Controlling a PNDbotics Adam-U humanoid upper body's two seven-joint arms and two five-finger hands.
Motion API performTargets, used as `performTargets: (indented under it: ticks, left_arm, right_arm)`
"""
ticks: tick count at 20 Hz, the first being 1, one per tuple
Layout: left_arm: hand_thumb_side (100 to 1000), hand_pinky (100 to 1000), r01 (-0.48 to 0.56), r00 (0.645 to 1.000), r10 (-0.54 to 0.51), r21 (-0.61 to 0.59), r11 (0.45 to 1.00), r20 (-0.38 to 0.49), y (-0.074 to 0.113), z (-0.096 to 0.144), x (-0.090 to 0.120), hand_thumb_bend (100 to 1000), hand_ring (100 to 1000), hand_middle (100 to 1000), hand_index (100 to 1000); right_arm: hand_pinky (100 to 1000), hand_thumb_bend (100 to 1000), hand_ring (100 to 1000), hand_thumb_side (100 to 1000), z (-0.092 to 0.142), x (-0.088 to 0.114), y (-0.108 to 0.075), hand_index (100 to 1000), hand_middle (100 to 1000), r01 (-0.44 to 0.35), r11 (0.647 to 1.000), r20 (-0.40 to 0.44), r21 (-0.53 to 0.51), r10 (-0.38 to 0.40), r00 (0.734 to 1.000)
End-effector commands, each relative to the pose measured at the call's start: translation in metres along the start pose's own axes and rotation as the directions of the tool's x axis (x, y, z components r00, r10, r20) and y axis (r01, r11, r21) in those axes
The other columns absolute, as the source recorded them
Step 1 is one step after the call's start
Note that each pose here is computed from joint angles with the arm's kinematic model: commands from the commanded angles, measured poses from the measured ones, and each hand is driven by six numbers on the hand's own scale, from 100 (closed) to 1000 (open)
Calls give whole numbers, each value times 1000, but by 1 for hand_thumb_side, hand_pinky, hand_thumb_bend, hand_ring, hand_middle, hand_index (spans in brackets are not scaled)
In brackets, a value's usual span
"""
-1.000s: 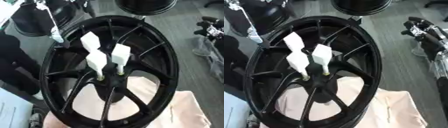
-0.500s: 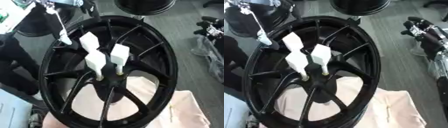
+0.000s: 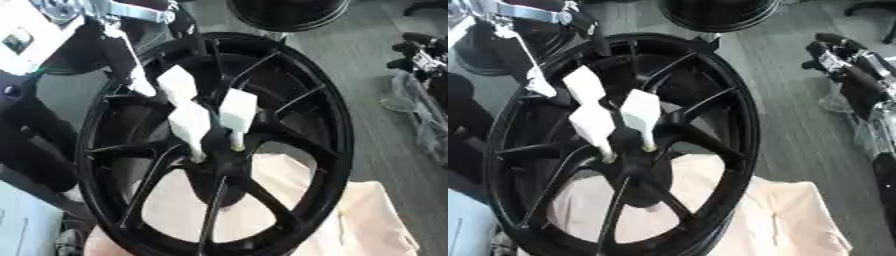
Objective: Pull the pin out of the wheel hub.
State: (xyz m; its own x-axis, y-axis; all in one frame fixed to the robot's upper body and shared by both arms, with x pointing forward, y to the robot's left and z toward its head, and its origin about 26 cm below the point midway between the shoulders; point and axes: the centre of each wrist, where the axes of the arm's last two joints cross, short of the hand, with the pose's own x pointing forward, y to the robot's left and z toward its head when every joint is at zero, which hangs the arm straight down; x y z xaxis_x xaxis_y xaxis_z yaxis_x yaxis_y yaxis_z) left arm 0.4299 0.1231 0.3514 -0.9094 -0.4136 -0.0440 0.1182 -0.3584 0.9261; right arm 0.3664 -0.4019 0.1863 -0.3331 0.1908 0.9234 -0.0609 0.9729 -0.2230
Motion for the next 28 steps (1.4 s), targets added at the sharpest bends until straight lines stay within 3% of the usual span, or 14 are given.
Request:
performTargets:
  ticks: [1,14,28]
  left_arm:
    - [182,837,83,996,-80,-69,994,44,8,5,-1,543,812,704,824]
    - [153,820,85,996,-83,-95,992,25,-1,4,-10,530,763,617,734]
    - [153,820,82,996,-79,-92,992,44,-1,1,-9,488,753,632,694]
  right_arm:
    - [959,308,684,398,-4,13,-5,863,762,-28,1000,25,-4,28,999]
    - [959,307,683,397,-4,13,-4,861,761,-26,1000,24,-4,26,999]
    - [959,307,682,399,-5,11,-3,861,761,-37,999,16,-5,37,999]
